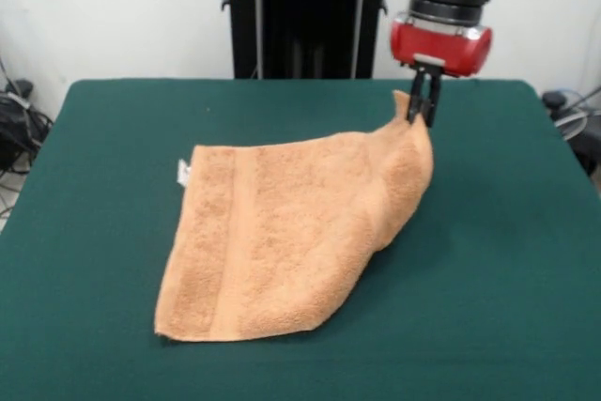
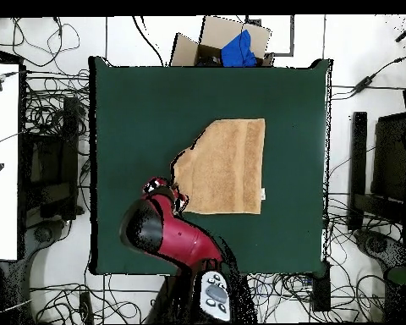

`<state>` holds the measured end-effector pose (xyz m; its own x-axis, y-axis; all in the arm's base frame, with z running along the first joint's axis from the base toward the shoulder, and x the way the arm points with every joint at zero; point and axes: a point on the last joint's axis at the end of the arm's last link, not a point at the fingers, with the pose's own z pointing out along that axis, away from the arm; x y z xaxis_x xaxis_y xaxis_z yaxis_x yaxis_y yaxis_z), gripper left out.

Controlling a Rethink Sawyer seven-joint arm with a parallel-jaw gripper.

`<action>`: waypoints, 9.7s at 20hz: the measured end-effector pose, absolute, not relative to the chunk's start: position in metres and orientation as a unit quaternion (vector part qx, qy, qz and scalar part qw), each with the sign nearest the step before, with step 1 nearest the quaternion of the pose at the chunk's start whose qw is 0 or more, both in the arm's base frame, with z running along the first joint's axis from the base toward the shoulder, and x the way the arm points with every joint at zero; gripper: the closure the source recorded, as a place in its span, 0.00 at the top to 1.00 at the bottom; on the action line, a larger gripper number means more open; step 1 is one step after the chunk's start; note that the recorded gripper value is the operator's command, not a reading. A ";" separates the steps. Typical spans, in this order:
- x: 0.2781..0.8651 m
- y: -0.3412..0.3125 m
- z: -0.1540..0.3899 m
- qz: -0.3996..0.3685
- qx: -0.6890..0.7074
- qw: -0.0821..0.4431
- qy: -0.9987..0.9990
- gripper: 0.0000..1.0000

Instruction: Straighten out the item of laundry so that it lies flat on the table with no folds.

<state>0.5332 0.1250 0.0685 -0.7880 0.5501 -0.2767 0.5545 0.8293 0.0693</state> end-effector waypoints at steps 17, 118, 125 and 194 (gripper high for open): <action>0.511 0.163 0.065 -0.008 0.271 0.142 0.952 0.00; 0.494 -0.004 0.022 -0.008 0.268 0.129 0.955 0.00; 0.493 -0.012 0.022 -0.005 0.267 0.130 0.955 0.00; 0.459 -0.076 -0.056 -0.021 0.165 0.118 0.979 0.00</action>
